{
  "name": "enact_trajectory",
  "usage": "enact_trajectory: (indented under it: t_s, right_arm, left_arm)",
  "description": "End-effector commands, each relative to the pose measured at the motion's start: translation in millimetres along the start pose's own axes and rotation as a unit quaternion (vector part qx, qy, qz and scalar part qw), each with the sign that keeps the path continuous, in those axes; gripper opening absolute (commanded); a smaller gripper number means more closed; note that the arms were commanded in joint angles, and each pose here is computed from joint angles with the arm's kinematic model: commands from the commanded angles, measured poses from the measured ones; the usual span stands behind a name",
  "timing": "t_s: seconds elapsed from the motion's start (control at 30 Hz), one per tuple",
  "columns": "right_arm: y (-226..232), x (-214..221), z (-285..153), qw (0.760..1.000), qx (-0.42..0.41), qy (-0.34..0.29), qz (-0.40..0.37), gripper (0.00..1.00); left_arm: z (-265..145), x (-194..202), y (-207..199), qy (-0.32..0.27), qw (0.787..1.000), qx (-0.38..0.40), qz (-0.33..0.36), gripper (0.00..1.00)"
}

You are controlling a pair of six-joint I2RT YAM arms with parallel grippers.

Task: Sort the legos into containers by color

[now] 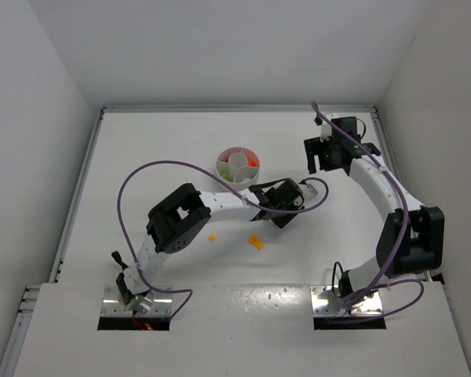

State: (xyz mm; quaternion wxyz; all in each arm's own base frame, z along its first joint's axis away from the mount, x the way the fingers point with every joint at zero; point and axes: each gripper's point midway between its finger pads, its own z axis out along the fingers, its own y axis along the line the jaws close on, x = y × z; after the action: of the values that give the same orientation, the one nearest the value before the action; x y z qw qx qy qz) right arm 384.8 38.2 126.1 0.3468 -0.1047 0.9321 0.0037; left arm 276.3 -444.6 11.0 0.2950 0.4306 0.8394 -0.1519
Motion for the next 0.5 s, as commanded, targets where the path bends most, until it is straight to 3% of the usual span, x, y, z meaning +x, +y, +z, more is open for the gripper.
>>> enact_trajectory:
  t_s: [0.0, 0.23, 0.47]
  right_arm:
    - [-3.4, -19.7, -11.8, 0.999, 0.004, -0.035, 0.003, 0.8]
    - [-1.7, -21.5, -9.1, 1.0, -0.002, -0.031, 0.003, 0.8]
    - [-1.7, -21.5, -9.1, 1.0, -0.002, -0.031, 0.003, 0.8]
  left_arm:
    - [4.7, 139.7, 9.6, 0.214, 0.977, -0.012, 0.001, 0.37]
    - [-3.7, 150.0, 14.3, 0.227, 0.974, -0.023, 0.004, 0.37]
    - [-5.6, 160.8, 20.7, 0.239, 0.971, -0.023, -0.005, 0.29]
